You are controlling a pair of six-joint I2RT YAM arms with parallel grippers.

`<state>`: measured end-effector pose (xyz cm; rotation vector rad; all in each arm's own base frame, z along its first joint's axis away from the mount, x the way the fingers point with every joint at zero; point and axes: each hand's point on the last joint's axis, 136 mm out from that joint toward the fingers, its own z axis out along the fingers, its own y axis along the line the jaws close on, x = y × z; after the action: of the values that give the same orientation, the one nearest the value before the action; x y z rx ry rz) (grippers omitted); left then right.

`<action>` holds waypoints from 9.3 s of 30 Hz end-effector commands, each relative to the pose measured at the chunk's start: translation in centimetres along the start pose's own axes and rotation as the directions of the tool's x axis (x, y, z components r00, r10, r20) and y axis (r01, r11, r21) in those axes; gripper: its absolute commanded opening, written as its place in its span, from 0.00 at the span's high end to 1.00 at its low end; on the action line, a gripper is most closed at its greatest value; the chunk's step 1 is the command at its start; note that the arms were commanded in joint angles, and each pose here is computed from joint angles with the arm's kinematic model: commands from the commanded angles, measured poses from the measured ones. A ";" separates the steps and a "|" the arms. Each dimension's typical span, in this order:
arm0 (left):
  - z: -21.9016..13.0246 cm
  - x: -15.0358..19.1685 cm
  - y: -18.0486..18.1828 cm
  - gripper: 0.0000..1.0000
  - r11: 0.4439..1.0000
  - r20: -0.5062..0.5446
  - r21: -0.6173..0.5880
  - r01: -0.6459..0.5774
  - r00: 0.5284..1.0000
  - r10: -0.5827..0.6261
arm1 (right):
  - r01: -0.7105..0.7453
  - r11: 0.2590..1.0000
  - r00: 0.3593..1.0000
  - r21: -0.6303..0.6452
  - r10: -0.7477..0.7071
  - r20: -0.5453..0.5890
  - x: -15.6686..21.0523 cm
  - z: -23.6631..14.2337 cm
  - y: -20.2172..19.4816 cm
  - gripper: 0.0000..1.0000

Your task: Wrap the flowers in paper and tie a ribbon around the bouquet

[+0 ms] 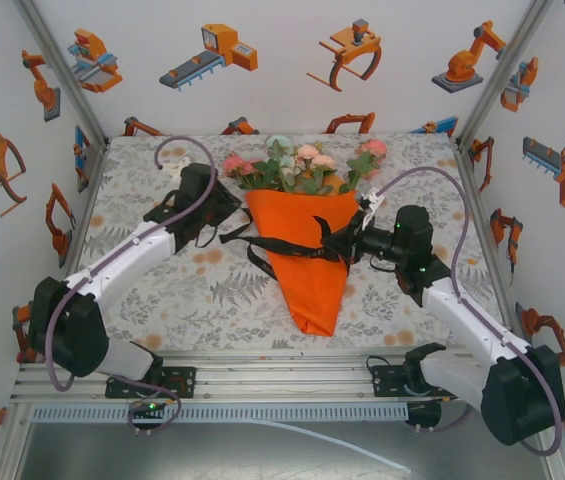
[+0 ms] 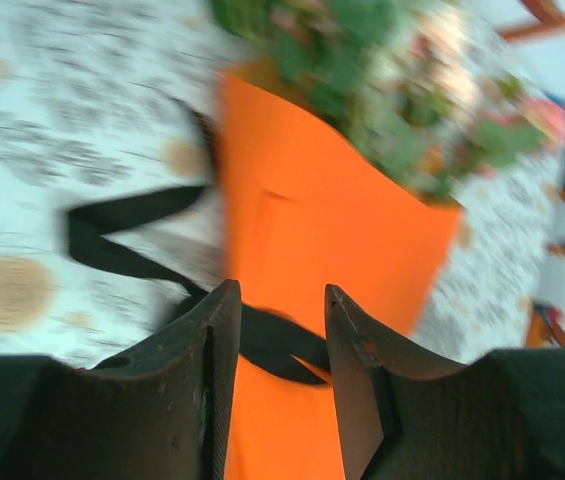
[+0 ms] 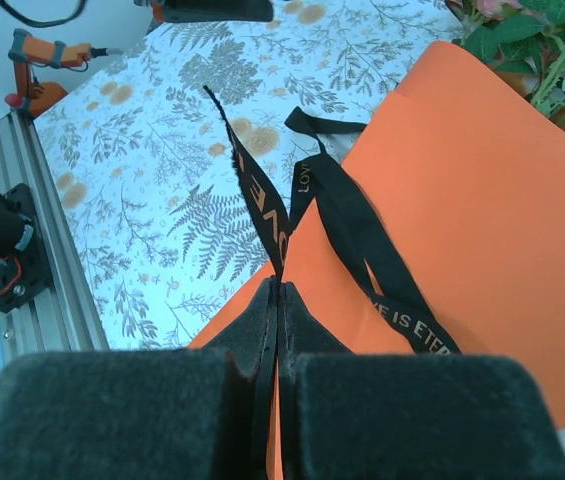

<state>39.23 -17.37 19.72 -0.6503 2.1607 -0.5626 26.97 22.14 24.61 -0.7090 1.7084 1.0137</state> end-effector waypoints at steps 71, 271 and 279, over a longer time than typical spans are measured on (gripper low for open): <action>1.7 2.2 11.3 1.00 0.992 -0.043 -0.123 0.021 0.999 -0.026 | 0.121 0.936 0.935 0.331 0.005 -0.355 4.0 -5.3 -14.4 0.16; -5.3 4.6 -3.4 1.00 0.935 -0.162 0.345 0.086 0.986 -0.031 | 0.004 0.986 0.999 -0.169 -0.011 -0.040 0.9 15.7 4.2 1.00; -5.6 4.3 -3.5 1.00 0.937 -0.143 0.348 0.043 0.990 0.008 | -0.051 0.998 0.997 0.024 0.052 -0.053 -0.7 12.3 1.6 0.46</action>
<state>33.10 -21.36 20.63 -0.4913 2.1482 -0.9904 30.31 36.59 21.28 -0.8094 1.7662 1.1086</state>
